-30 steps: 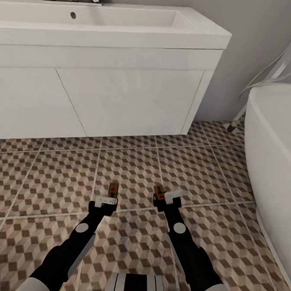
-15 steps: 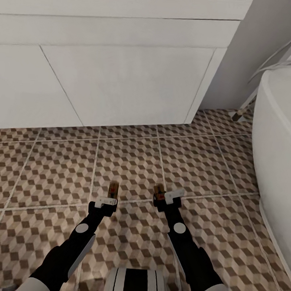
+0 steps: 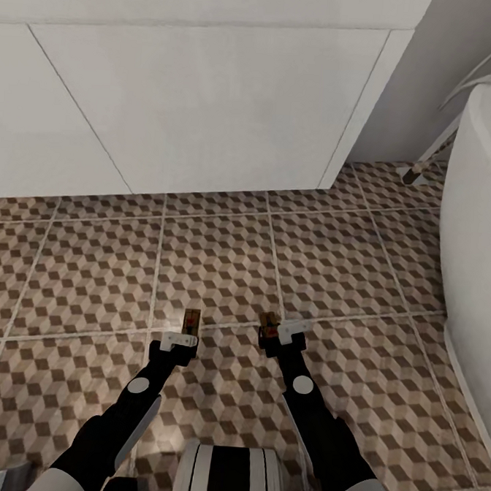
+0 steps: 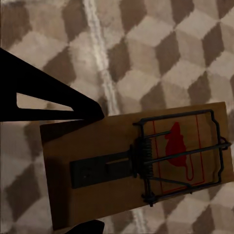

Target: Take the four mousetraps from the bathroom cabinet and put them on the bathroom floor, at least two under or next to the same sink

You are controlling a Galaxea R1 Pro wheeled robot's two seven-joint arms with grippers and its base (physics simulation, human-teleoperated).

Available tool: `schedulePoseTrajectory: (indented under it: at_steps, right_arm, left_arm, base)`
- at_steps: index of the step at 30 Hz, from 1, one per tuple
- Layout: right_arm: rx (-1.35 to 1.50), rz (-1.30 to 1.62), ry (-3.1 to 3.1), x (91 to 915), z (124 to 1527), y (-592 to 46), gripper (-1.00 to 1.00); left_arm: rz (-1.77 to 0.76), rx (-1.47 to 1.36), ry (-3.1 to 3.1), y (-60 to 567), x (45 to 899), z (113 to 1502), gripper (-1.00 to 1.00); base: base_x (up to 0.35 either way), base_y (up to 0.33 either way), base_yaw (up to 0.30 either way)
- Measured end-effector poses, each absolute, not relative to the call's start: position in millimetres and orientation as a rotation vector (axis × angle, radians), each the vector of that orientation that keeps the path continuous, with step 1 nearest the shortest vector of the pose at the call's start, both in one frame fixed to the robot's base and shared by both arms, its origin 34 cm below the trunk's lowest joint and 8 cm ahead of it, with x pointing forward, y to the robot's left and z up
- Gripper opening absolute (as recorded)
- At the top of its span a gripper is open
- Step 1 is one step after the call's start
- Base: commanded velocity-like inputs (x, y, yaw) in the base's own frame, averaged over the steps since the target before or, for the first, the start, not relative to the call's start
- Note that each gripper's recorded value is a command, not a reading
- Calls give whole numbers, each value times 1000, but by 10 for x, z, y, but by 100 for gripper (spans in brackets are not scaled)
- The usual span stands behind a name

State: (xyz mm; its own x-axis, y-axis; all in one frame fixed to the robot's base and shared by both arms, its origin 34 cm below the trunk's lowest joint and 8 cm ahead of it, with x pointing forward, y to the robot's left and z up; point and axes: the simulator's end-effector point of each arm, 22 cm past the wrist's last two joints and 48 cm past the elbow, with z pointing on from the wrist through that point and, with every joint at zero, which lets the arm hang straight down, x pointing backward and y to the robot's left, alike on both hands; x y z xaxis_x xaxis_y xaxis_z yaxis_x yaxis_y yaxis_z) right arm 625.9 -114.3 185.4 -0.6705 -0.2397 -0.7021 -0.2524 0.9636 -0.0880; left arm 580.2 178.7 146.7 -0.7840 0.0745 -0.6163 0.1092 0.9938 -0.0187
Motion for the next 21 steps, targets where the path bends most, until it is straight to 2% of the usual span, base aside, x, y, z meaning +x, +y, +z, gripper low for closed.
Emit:
schedulePoseTrajectory:
  at_steps: [21]
  right_arm:
    - [-350,41,2440,5877,1256,-1142,-100]
  left_arm:
    - [-80,126,2585,1782,5383,924,-100]
  base:
    - [0,0,0]
